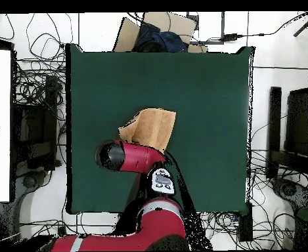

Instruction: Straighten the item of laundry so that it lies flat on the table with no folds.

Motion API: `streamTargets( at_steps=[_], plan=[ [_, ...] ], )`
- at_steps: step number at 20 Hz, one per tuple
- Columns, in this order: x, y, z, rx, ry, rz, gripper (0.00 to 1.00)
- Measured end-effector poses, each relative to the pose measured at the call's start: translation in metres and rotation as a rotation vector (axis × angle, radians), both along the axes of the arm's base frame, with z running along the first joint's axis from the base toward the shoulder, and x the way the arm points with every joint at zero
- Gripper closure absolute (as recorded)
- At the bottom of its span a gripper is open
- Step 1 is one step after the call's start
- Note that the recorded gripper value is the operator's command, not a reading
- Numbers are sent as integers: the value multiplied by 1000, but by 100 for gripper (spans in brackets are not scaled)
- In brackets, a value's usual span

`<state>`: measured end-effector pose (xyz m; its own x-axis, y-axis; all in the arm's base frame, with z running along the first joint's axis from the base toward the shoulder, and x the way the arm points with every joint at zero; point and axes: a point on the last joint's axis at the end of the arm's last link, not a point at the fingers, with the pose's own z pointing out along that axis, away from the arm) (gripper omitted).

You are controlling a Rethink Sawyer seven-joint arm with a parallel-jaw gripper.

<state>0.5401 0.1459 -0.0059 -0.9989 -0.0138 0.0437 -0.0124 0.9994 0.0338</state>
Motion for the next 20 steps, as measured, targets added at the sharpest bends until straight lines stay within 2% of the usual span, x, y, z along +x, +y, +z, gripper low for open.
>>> streamTargets(
  at_steps=[4, 13, 16, 20],
  plan=[
    [0, 7, 15, -8, -19, 16, 0],
    [-1, 28, 73, -11, -65, 54, 0],
    [0, 28, 83, -9, -74, 47, 0],
    [-8, 27, 99, -6, -80, 39, 0]
  ],
)
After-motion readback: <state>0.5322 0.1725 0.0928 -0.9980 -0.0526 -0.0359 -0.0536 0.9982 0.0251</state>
